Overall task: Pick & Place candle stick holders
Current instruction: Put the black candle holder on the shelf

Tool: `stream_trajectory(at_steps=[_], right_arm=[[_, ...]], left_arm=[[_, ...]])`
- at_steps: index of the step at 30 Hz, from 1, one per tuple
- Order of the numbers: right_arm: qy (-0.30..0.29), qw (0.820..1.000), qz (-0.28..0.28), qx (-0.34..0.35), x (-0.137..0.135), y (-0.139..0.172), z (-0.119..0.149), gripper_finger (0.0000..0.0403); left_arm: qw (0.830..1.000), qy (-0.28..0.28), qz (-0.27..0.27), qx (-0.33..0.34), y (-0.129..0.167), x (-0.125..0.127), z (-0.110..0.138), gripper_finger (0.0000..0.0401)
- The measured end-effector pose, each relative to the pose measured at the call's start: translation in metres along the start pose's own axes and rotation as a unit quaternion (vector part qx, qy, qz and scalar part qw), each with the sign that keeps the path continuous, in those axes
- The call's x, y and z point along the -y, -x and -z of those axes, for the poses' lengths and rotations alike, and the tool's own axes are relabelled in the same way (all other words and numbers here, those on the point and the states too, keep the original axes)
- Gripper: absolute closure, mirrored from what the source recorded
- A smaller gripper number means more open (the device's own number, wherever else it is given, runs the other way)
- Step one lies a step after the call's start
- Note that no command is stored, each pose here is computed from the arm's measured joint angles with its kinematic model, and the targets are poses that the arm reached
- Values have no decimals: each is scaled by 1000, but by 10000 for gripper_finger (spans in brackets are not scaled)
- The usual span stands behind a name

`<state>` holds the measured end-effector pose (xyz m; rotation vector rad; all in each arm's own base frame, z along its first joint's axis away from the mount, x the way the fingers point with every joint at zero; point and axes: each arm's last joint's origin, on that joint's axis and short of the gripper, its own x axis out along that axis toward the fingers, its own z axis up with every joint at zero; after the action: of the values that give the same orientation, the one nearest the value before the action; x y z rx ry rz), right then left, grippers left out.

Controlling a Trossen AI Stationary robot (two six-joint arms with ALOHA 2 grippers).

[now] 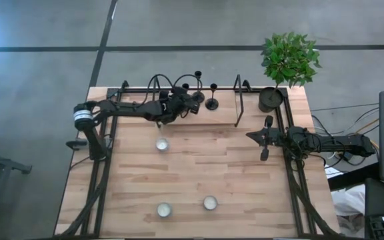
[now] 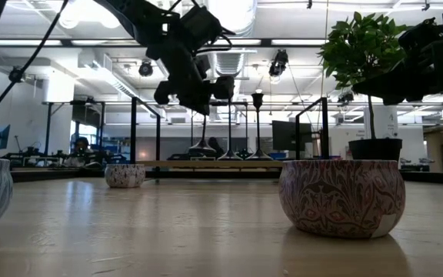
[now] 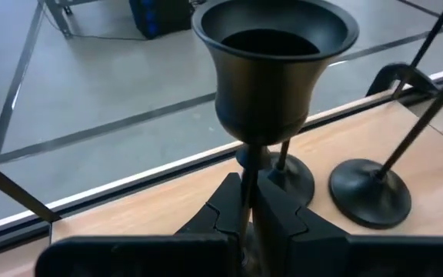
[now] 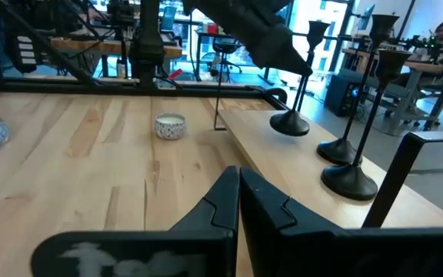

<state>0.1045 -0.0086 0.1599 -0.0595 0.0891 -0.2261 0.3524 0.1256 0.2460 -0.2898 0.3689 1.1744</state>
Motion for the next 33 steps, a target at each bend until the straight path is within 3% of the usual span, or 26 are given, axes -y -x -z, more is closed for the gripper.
stream_trajectory(at_steps=[13, 33], right_arm=[[0, 1000, 0, 0, 0, 0, 0, 394], [0, 1000, 0, 0, 0, 0, 0, 394]], left_arm=[[999, 34, -13, 2, -7, -9, 20, 384], [999, 27, -16, 17, -11, -12, 21, 384]])
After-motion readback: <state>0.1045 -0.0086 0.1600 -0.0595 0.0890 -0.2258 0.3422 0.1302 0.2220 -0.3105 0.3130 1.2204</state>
